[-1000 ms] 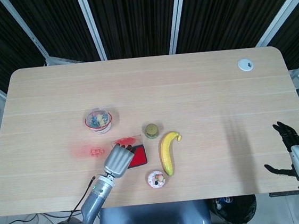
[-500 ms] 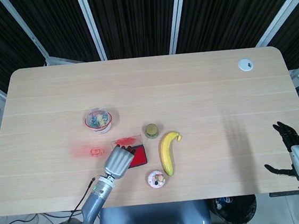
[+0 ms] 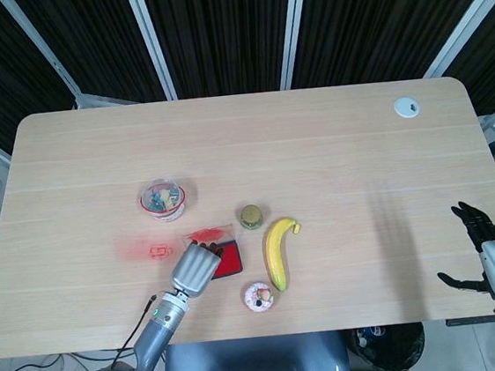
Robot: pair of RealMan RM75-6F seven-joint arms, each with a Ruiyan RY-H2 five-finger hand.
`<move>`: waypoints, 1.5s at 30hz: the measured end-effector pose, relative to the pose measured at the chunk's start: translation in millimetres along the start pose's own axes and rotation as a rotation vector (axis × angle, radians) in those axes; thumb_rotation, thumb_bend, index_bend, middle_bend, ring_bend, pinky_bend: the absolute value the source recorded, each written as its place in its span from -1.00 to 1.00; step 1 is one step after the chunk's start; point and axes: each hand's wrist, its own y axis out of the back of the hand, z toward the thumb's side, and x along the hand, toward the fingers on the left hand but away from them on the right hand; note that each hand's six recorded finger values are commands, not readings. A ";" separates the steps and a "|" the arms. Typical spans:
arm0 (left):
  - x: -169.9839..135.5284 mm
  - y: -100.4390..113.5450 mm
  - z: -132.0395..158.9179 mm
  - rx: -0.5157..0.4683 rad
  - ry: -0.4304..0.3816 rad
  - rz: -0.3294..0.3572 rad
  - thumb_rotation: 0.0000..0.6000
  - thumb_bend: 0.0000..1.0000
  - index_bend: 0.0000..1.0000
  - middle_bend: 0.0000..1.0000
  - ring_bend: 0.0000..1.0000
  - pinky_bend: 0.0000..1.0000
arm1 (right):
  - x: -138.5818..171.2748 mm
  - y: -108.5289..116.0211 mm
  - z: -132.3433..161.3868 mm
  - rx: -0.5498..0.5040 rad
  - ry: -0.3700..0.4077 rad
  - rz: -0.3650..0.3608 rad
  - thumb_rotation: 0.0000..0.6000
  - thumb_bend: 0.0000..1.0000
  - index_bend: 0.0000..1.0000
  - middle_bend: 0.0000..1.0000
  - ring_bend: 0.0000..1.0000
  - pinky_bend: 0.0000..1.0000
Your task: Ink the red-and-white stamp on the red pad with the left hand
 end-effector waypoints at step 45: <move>-18.8 -3.2 -101.0 0.000 0.205 -0.009 1.00 0.09 0.36 0.41 0.17 0.30 | 0.2 -0.8 0.2 -0.001 0.000 0.003 1.00 -0.70 -1.00 -1.00 -1.00 -0.65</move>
